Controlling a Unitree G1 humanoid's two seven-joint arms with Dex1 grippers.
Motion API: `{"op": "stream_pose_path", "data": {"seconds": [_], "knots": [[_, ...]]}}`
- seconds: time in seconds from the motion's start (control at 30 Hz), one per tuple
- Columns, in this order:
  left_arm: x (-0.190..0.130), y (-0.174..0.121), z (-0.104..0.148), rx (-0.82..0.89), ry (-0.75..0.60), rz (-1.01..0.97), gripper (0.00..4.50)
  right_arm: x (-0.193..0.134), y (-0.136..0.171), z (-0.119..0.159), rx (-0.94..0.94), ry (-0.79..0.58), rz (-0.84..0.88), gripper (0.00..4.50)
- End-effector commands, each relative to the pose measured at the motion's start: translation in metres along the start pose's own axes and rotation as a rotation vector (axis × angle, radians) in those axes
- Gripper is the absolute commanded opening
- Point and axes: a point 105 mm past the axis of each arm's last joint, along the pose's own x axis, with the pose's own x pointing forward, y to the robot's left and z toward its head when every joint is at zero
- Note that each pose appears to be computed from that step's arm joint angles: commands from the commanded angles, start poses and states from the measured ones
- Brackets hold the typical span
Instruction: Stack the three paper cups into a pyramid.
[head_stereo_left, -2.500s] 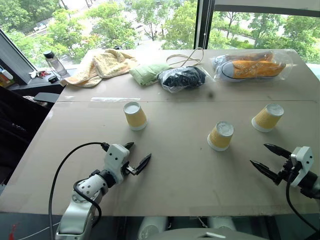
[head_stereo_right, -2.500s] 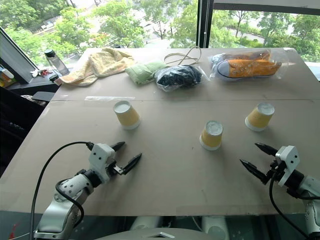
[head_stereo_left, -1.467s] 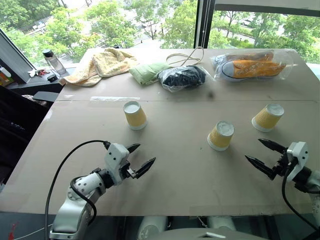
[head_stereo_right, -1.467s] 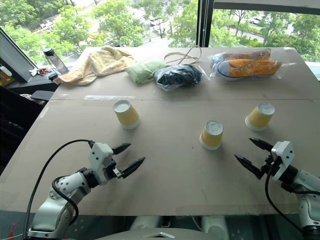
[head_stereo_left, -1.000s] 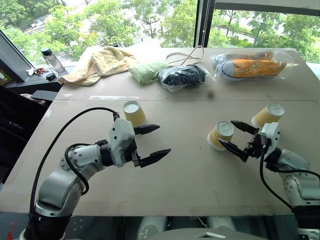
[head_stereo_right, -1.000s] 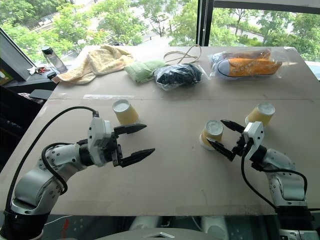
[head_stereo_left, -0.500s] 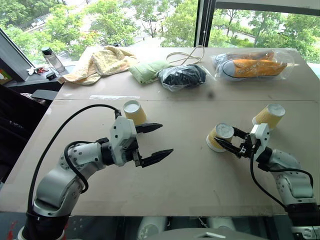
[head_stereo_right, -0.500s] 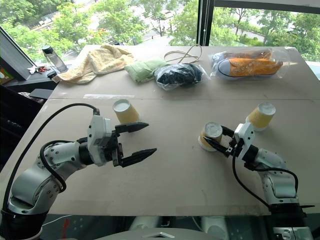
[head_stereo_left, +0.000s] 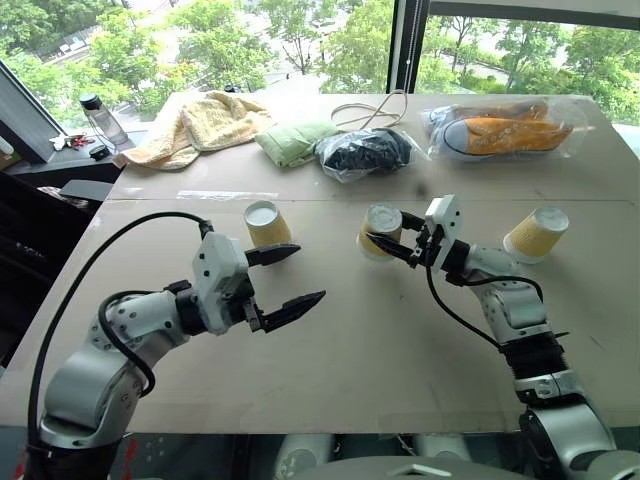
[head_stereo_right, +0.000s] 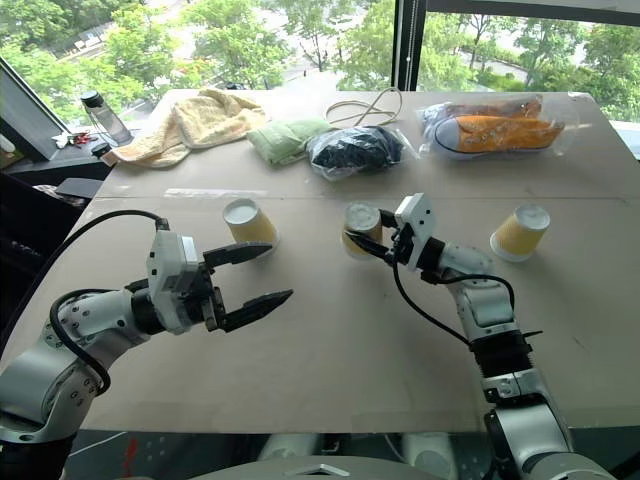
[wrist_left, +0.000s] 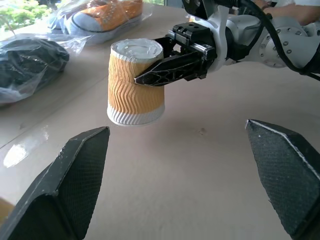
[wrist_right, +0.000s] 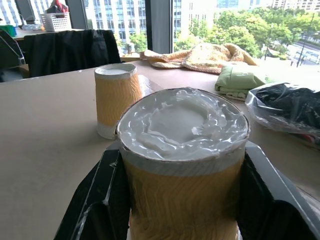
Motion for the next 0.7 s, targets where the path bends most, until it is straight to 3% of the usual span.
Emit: {"op": "stream_pose_path", "data": {"seconds": [0.03,0.13,0.2,0.53,0.7], "knots": [[-0.004,0.001,0.008,0.032,-0.03,0.027,4.5,0.003,-0.003,0.0,-0.022,0.018,0.002,2.45],[-0.004,0.001,0.008,0.026,-0.034,0.034,4.5,-0.001,-0.004,0.002,-0.024,0.014,-0.002,3.84],[-0.003,0.001,0.009,0.023,-0.043,0.034,4.5,-0.005,-0.005,0.007,-0.03,-0.005,-0.01,4.44],[0.024,-0.001,0.034,-0.003,-0.151,-0.071,4.5,-0.055,-0.008,0.048,-0.21,-0.059,-0.125,4.44],[0.046,-0.005,0.048,-0.003,-0.169,-0.159,4.5,-0.103,-0.042,0.06,-0.229,-0.062,-0.447,4.44]]}}
